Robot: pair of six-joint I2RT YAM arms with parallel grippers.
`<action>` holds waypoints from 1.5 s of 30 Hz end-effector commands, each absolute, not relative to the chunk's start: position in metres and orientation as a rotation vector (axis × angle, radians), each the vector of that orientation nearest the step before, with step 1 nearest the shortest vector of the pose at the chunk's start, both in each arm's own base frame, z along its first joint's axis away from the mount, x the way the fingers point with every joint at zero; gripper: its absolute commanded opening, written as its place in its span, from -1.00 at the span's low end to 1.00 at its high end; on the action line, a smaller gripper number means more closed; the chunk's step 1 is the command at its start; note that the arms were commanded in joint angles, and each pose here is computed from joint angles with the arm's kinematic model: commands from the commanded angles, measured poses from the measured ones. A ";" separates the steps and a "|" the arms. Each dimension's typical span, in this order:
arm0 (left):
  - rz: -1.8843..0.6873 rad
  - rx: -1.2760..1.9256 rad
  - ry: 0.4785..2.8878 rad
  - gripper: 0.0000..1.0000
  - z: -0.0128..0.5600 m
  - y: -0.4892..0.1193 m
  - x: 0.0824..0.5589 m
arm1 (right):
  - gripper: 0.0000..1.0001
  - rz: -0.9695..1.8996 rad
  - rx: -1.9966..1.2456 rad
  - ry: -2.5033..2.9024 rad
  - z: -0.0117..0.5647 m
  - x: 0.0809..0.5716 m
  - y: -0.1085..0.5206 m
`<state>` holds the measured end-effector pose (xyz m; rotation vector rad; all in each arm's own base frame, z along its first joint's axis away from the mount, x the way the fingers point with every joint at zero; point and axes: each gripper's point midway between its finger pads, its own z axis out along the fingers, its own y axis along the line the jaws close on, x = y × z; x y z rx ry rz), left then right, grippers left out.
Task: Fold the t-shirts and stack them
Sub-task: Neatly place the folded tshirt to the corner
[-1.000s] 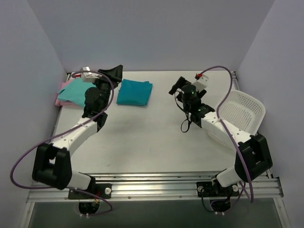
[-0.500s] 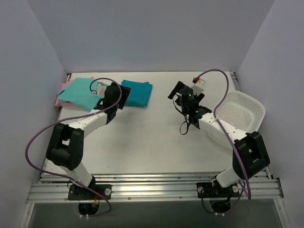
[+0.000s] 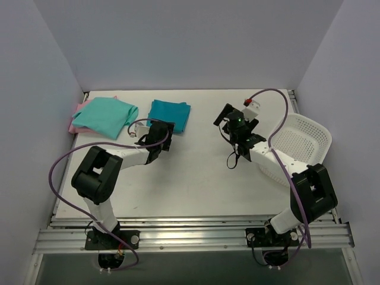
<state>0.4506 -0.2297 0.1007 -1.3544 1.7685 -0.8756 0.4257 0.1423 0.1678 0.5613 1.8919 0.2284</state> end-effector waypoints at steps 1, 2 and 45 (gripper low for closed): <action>-0.883 -1.417 1.657 0.82 0.097 -0.221 0.463 | 1.00 0.219 0.595 1.852 0.175 0.426 0.131; -0.861 -1.424 1.664 0.82 0.092 -0.219 0.462 | 1.00 0.216 0.594 1.855 0.173 0.424 0.130; -0.471 -0.675 2.133 -0.95 0.083 -0.144 0.626 | 1.00 0.343 0.630 1.815 0.177 0.424 0.112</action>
